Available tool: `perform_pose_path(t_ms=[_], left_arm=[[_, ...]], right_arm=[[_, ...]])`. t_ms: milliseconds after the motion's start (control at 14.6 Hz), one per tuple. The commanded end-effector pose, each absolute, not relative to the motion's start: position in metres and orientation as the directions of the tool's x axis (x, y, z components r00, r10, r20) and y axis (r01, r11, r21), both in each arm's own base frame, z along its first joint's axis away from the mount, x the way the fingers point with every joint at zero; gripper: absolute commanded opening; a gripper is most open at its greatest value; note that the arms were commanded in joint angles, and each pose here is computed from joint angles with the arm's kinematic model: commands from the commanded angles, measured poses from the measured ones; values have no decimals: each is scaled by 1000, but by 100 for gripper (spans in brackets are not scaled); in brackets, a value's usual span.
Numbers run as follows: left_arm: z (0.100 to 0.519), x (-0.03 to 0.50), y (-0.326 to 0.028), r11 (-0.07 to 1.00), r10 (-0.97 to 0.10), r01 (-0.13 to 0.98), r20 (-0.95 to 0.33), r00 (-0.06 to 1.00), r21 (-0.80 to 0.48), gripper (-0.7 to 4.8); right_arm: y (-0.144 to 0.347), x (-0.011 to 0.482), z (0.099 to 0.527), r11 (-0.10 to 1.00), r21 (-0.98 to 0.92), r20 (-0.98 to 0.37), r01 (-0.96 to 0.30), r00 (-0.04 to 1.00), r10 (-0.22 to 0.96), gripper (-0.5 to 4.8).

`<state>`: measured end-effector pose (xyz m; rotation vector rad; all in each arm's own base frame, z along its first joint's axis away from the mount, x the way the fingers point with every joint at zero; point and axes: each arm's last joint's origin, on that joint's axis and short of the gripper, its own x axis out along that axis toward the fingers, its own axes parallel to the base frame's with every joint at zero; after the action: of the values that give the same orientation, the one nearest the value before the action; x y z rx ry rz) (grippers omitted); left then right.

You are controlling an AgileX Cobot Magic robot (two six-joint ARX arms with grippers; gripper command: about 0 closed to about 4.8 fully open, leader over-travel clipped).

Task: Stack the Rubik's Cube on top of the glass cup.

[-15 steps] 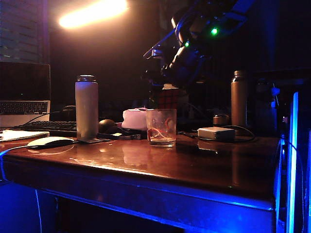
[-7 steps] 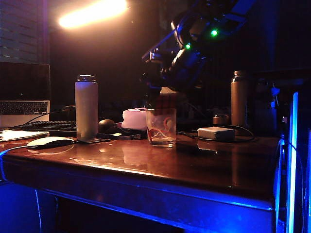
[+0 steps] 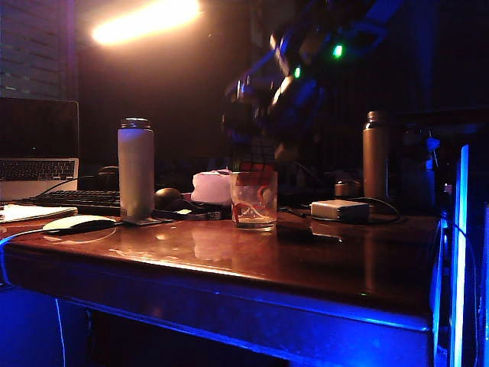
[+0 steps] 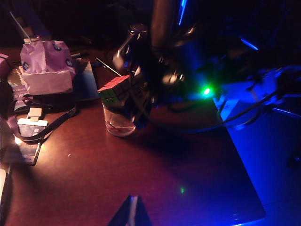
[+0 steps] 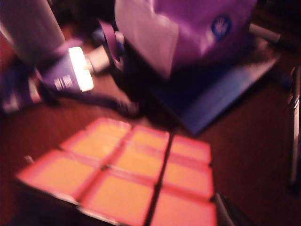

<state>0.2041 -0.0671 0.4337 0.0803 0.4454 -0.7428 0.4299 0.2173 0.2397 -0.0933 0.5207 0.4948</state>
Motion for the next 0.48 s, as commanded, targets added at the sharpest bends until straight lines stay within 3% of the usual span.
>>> perform_pose_path(t_ms=[68, 137, 205, 274, 479], left_arm=[[437, 203, -67, 737, -639, 672, -402, 656, -74, 18], [437, 203, -67, 737, -639, 672, -403, 655, -76, 17], [437, 202, -67, 737, -638, 672, -406, 654, -77, 15], [437, 201, -66, 739, -636, 670, -404, 657, -74, -6], [447, 182, -59, 797, -564, 604, -382, 732, -18, -6]], right_arm=[[212, 419, 287, 889, -5, -369, -459, 827, 424, 479], [205, 409, 311, 905, -23, -325, -424, 860, 394, 436], [200, 400, 327, 913, -53, -319, -404, 873, 368, 148], [193, 390, 342, 922, -82, -318, -379, 886, 336, 14], [172, 352, 388, 939, -98, -314, -330, 905, 285, -1]])
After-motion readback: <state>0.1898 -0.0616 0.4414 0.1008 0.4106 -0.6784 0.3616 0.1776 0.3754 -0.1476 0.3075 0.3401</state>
